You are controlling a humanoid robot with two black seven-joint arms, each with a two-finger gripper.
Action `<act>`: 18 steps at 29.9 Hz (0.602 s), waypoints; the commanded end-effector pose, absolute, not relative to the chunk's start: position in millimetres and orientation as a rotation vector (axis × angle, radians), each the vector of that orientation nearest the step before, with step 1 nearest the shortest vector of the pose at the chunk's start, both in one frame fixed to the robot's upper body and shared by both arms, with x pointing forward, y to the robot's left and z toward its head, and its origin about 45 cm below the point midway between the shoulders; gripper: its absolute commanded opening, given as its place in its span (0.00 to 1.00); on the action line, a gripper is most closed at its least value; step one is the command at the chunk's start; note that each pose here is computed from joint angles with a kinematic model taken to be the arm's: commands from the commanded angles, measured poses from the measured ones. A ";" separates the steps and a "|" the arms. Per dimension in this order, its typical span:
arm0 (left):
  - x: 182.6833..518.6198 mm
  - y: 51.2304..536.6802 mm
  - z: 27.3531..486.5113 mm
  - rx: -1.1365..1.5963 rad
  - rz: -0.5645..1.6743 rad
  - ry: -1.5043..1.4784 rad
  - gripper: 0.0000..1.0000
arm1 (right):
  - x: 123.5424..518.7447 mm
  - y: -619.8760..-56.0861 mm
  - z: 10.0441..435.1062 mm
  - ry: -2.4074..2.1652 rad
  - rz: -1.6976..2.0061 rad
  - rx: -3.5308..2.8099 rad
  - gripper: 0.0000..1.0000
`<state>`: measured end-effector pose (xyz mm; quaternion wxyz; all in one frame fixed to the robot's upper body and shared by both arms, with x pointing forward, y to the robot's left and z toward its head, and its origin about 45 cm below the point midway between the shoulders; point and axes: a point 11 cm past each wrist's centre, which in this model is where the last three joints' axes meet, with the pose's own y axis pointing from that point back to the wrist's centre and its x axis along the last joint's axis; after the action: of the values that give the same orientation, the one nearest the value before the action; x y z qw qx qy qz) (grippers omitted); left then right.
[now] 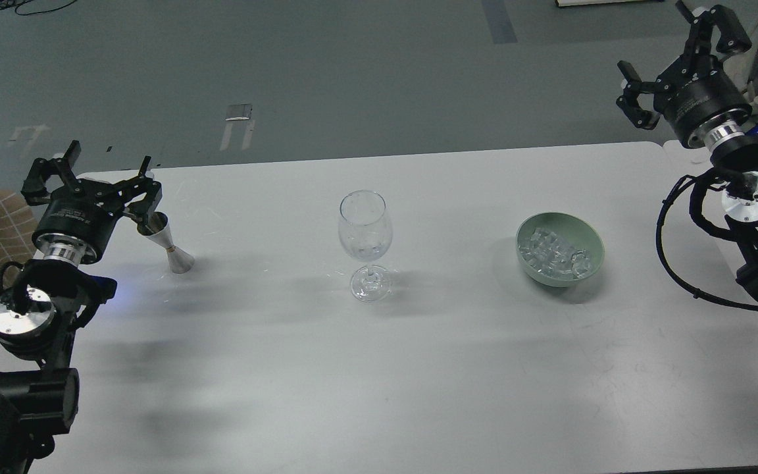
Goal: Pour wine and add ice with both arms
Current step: 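Open the left gripper to release the jigger and raise it, then reach the right gripper down into the green bowl of ice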
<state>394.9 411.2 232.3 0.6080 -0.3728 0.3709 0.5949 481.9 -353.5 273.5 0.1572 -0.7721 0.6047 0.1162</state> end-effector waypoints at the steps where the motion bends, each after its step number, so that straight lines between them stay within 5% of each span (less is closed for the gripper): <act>1: 415.9 404.5 243.4 -0.625 1.401 0.740 0.99 | 483.3 -358.3 289.8 1.741 0.246 -2.295 1.00; 10: 447.9 382.6 289.5 -0.591 1.356 0.626 0.98 | 475.3 -329.9 299.6 1.705 -0.107 -2.721 1.00; 18: 450.4 379.2 287.1 -0.621 1.385 0.658 0.98 | 467.2 -327.3 307.2 1.651 -0.980 -3.198 1.00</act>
<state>450.9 379.0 288.1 0.6780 -0.2771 0.2916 0.6152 471.0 -332.6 305.4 -0.2151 -0.8362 0.4701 -0.1832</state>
